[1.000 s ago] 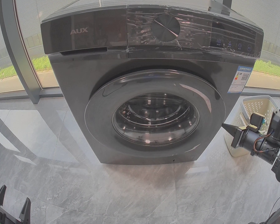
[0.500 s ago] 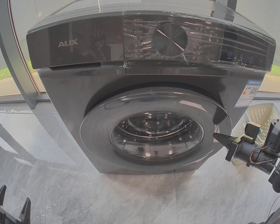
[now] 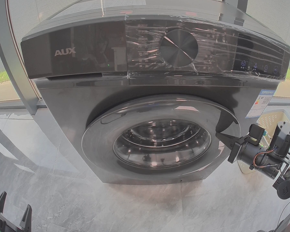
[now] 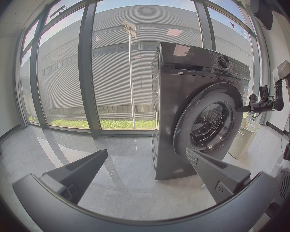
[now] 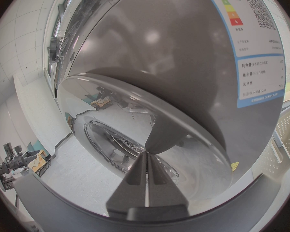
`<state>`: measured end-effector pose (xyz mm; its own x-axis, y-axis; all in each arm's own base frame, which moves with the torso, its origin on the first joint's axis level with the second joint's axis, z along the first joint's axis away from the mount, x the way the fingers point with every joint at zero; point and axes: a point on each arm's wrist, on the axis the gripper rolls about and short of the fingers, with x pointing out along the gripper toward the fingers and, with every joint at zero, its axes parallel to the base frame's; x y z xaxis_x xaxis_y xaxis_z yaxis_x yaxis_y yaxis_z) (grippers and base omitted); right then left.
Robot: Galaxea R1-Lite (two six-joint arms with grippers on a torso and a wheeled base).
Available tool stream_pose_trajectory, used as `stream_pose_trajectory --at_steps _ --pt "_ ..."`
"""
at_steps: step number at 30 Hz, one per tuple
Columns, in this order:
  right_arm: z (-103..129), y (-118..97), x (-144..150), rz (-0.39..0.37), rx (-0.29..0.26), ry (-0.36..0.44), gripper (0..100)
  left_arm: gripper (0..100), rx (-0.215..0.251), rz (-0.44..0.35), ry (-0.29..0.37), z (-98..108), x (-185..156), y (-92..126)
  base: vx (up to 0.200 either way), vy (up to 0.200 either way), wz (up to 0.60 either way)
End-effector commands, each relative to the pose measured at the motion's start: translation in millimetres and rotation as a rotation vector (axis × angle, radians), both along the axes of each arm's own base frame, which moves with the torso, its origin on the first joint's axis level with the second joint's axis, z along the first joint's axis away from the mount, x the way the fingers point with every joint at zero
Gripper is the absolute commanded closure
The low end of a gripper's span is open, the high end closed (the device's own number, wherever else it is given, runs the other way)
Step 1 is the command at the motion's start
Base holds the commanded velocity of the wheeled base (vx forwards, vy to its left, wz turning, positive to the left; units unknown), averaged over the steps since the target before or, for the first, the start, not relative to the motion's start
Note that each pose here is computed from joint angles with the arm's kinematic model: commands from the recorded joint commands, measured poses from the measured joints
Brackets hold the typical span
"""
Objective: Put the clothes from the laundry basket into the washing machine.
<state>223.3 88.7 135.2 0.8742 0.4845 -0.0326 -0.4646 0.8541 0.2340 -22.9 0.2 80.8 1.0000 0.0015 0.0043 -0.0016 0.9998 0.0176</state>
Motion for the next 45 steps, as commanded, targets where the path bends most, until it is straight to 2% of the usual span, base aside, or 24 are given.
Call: stream_pose_trajectory --at_steps 1,3,9,11,12,19,22,24,27,28,29,33,35,38,45 --pt "0.1 0.5 -4.7 -0.006 0.003 -0.006 100 0 -0.001 0.002 0.001 -5.1 0.1 0.0 0.000 0.000 0.00" --pt "-0.6 -0.1 -11.5 0.008 -0.001 -0.002 100 0 -0.002 0.002 0.001 -5.1 0.1 0.0 0.000 0.000 0.00" --pt "-6.1 0.5 -65.8 0.151 -0.021 0.029 100 0 -0.002 0.002 0.001 -5.1 0.1 0.0 0.000 0.000 0.00" --pt "-7.6 -2.3 -78.6 0.176 -0.025 0.028 100 0 -0.002 0.002 0.001 -5.1 0.1 0.0 0.000 0.000 0.00" --pt "-6.8 -4.3 -86.3 0.189 -0.021 0.019 0 0 -0.001 0.002 0.001 -5.1 0.1 0.0 0.000 0.000 0.00" --pt "4.9 -13.0 -104.4 0.206 0.001 -0.028 0 0 -0.001 0.003 0.001 -5.1 0.1 0.1 0.000 0.000 0.00" --pt "6.2 -18.3 -113.2 0.203 -0.010 -0.023 0 0 -0.001 0.003 0.001 -5.1 0.1 0.1 0.000 0.000 0.00" --pt "10.0 -27.2 -122.8 0.181 -0.041 -0.065 0 0 -0.004 0.002 0.000 -4.9 0.1 0.0 0.000 0.000 0.00" --pt "19.5 -45.7 -139.0 0.092 -0.099 -0.197 0 0 -0.004 0.002 0.000 -4.9 0.1 0.0 0.000 0.000 0.00" --pt "20.1 -47.5 -140.9 0.084 -0.100 -0.206 0 0 -0.004 0.002 0.000 -4.9 0.1 0.0 0.000 0.000 0.00" --pt "18.9 -55.7 -151.6 0.044 -0.110 -0.211 0 0 -0.004 0.002 0.001 -5.1 0.1 0.0 0.000 0.000 0.00" --pt "9.3 -69.0 -176.0 -0.020 -0.133 -0.190 0 0 -0.004 0.000 0.000 -4.9 0.1 0.0 0.000 0.000 0.00" --pt "1.3 -79.6 -204.4 -0.080 -0.147 -0.253 0 0 -0.004 0.000 0.000 -4.9 0.1 0.0 0.000 0.000 0.00" --pt "-3.9 -85.2 -224.7 -0.129 -0.153 -0.275 0 0 -0.002 0.000 0.001 -5.1 0.1 0.0 0.000 0.000 0.00" --pt "-19.9 -87.9 -244.7 -0.218 -0.154 -0.299 0 0 -0.002 0.000 0.001 -5.1 0.1 0.0 0.000 0.000 0.00"
